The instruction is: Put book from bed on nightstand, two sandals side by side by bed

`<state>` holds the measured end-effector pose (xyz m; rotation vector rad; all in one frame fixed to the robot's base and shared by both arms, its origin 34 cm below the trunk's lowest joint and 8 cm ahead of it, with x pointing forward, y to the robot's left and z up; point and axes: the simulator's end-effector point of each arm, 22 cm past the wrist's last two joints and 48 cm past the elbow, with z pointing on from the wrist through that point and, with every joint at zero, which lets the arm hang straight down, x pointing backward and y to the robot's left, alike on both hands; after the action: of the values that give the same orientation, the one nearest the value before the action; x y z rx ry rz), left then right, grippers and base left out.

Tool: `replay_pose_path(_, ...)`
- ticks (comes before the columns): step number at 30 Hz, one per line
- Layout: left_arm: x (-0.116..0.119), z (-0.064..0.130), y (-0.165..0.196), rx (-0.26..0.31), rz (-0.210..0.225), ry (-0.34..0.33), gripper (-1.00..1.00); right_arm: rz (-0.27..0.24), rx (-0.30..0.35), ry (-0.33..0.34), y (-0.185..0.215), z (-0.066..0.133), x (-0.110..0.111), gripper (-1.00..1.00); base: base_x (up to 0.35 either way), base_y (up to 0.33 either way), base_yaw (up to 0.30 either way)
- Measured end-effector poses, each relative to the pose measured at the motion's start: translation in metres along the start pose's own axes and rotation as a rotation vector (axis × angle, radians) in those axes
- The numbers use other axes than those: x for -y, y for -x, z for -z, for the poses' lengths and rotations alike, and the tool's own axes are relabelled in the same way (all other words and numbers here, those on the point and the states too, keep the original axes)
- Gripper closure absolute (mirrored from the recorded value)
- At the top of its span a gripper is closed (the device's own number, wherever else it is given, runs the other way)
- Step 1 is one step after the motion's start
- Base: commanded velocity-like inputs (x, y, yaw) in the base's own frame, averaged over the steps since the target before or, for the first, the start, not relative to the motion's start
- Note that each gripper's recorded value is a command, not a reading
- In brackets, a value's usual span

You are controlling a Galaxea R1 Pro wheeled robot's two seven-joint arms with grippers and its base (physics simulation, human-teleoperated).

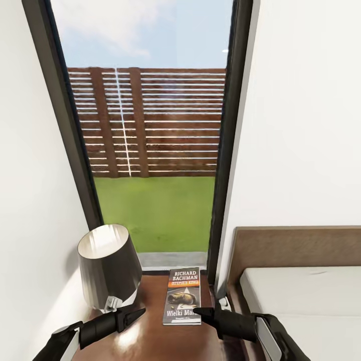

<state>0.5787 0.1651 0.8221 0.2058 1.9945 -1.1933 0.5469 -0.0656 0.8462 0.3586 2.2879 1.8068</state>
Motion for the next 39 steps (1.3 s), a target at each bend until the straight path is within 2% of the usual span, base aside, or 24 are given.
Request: replay_pose_path(39,-0.038,-0.017,-0.036,0.0,-0.001,-0.002,-1.0,-0.001,-0.002,0.004,0.002,-0.016,0.052,1.0,0.0,0.0,0.0)
